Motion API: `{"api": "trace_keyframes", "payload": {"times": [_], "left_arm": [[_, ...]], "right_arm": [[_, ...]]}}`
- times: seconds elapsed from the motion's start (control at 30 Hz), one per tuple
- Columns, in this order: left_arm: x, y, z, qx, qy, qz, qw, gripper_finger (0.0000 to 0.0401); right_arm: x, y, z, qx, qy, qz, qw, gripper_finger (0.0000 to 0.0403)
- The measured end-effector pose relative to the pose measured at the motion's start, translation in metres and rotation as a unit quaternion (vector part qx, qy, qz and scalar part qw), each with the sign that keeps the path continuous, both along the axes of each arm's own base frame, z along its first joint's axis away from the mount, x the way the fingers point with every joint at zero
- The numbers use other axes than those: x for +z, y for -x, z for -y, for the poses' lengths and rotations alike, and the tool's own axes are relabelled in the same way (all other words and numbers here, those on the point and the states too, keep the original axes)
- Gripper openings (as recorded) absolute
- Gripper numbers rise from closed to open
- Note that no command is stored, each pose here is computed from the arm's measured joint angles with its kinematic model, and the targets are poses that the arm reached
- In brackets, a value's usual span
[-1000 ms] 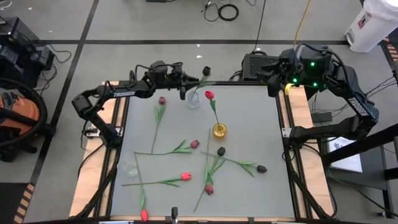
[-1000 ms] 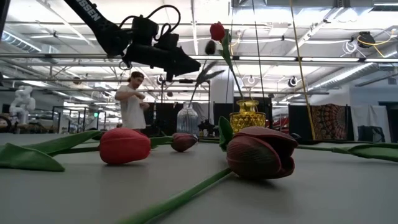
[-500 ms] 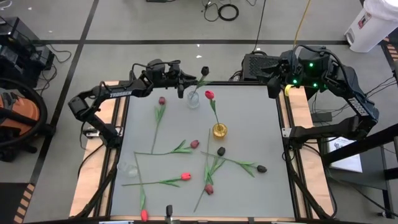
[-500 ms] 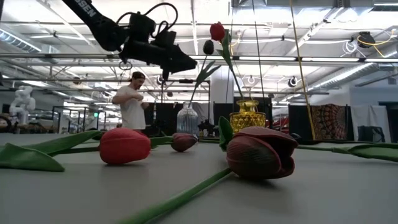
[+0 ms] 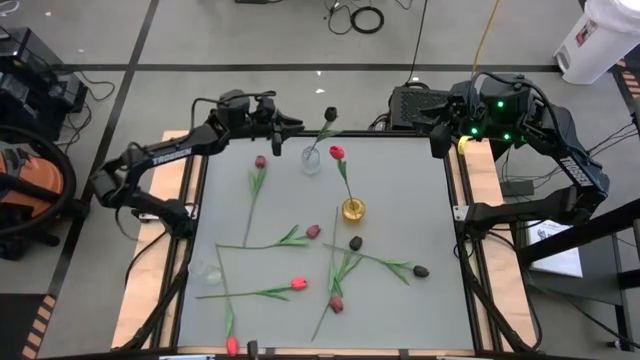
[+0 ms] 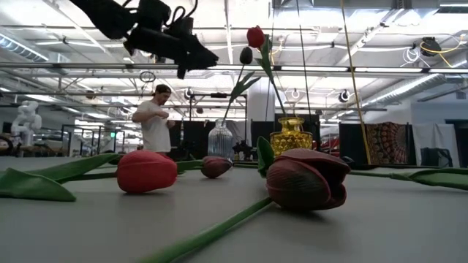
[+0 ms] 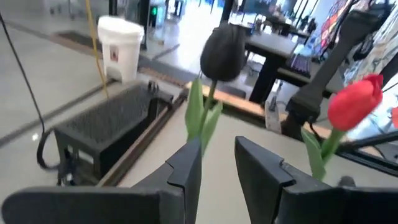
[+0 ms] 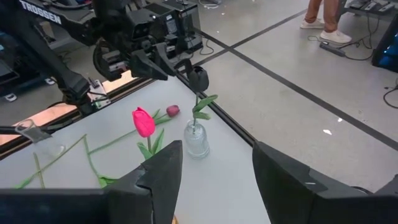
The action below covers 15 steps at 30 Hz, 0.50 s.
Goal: Sort flowers into vase by color
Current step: Put the top red tulip into the bottom transparent vase
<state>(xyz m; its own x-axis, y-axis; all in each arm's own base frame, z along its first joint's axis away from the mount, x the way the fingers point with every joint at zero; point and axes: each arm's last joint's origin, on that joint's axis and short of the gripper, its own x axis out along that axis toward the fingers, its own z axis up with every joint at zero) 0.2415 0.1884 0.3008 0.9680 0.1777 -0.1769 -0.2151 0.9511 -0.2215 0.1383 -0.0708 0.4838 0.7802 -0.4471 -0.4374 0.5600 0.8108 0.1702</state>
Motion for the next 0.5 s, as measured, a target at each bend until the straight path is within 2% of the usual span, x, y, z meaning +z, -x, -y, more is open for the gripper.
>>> {"api": "trace_keyframes", "payload": {"times": [0.5], "left_arm": [[0.023, 0.032, 0.047, -0.024, 0.073, -0.055, 0.996, 0.0103]], "right_arm": [[0.000, 0.000, 0.000, 0.000, 0.000, 0.000, 1.000, 0.0187]]}}
